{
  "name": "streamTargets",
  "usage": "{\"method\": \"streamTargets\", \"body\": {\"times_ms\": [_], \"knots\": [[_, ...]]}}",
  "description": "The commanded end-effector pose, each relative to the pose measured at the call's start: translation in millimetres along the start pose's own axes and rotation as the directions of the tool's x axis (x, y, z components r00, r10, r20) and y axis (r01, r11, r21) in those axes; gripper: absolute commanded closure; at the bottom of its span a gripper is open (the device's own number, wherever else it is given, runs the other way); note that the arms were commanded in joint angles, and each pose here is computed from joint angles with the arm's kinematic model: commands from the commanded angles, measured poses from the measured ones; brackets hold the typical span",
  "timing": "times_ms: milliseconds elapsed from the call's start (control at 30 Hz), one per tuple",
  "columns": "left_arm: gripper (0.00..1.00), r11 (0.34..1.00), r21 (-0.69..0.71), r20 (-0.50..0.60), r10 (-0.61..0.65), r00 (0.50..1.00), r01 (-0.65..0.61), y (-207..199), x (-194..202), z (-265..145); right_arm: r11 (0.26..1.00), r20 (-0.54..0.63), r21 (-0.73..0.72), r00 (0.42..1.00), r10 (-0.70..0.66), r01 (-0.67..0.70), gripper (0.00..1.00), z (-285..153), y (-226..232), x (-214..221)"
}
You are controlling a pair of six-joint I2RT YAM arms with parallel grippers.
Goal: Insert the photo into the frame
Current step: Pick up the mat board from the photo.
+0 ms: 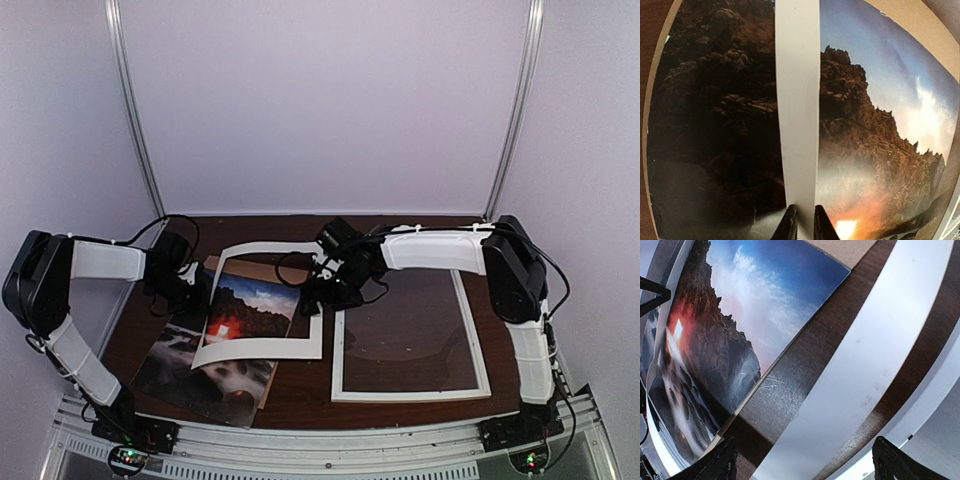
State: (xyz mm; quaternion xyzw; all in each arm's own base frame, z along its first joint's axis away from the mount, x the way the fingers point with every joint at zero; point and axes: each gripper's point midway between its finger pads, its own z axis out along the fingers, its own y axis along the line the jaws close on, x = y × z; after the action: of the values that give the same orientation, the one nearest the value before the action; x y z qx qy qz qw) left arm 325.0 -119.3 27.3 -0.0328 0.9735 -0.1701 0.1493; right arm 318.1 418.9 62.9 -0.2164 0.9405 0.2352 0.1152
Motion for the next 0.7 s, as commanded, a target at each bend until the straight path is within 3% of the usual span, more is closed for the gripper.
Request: {"method": "streamTargets", "body": {"times_ms": [0, 233, 433, 667], "knots": [[0.87, 0.999, 0.032, 0.037, -0.006, 0.999, 0.004, -7, -5, -5, 1.0, 0.036, 0.008, 0.999, 0.004, -0.004, 0.07, -19, -4, -8], [0.87, 0.999, 0.034, 0.036, -0.008, 0.999, 0.007, -7, -4, -4, 0.992, 0.05, -0.116, 0.997, 0.062, -0.055, 0.1, -17, 8, -16], [0.87, 0.999, 0.043, 0.042, -0.014, 0.999, 0.012, -8, -3, -5, 0.979, 0.043, -0.182, 0.994, 0.102, -0.093, 0.19, -13, 12, -20], [0.87, 0.998, 0.065, 0.049, -0.022, 0.999, 0.019, -11, -4, -4, 0.976, 0.045, -0.178, 0.99, 0.136, -0.126, 0.22, -11, 4, -20]]}}
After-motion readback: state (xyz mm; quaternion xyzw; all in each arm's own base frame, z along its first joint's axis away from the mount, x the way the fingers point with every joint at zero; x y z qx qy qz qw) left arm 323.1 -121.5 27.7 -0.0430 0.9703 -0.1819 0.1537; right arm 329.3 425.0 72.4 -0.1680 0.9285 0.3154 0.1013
